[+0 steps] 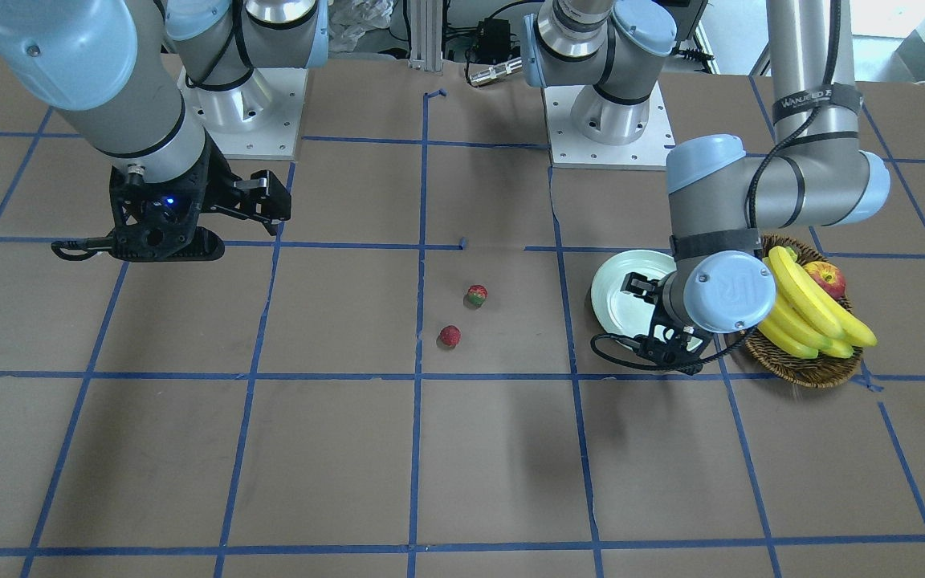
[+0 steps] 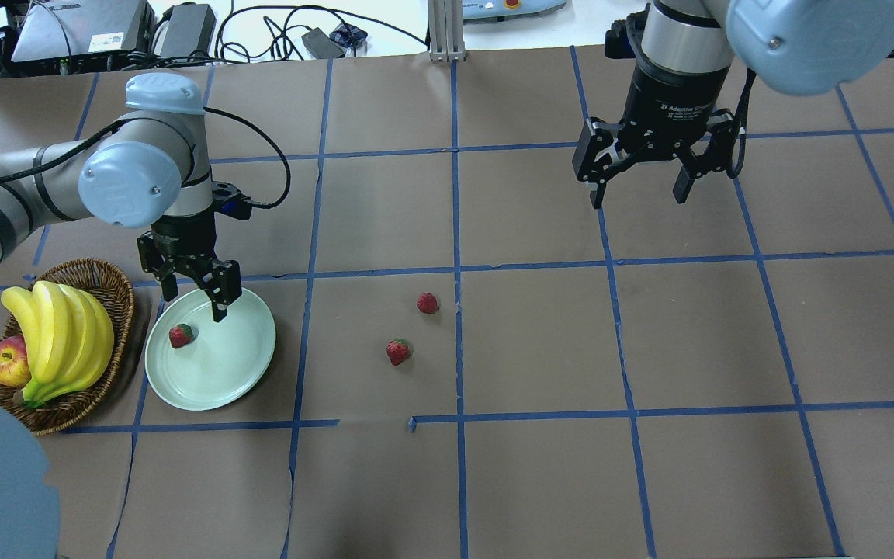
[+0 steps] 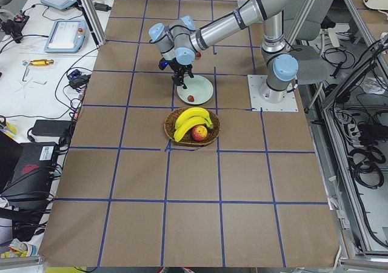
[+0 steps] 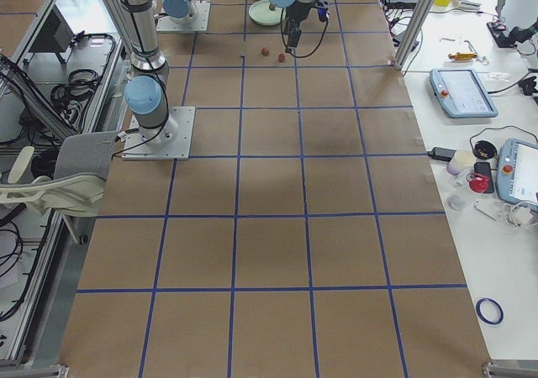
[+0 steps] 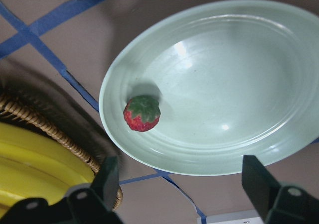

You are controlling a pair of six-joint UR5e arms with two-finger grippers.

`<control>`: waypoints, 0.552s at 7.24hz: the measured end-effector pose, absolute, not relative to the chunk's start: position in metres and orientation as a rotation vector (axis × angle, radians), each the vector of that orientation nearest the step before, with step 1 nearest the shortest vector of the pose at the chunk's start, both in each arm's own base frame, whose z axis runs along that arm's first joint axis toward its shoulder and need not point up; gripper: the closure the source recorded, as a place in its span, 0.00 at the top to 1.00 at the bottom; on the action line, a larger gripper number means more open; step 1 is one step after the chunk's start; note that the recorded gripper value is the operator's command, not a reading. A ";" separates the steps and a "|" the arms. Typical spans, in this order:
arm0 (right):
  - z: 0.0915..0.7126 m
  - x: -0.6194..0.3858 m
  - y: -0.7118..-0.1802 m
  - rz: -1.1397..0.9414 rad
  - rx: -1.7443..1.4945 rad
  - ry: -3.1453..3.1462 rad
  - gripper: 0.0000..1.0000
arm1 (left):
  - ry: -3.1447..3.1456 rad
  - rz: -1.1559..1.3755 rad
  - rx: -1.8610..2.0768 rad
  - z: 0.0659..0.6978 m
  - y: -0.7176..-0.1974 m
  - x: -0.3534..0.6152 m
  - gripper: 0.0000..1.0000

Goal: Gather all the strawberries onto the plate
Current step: 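Move the left gripper back to the remaining strawberries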

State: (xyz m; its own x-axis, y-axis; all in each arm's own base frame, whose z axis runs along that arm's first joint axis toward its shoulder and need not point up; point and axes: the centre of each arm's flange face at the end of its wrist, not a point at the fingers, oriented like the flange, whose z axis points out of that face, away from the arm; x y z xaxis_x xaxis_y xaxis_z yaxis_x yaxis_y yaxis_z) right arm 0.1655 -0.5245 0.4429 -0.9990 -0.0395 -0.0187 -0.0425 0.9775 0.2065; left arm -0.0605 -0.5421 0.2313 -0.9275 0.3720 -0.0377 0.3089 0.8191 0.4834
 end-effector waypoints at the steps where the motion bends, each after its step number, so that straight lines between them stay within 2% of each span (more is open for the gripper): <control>1: 0.443 0.166 -0.525 0.326 -0.064 3.109 1.00 | 2.886 0.691 0.498 0.237 -0.538 -0.089 0.92; 4: 0.442 0.166 -0.525 0.328 -0.066 3.109 1.00 | 2.963 0.627 0.385 0.240 -0.520 -0.175 0.91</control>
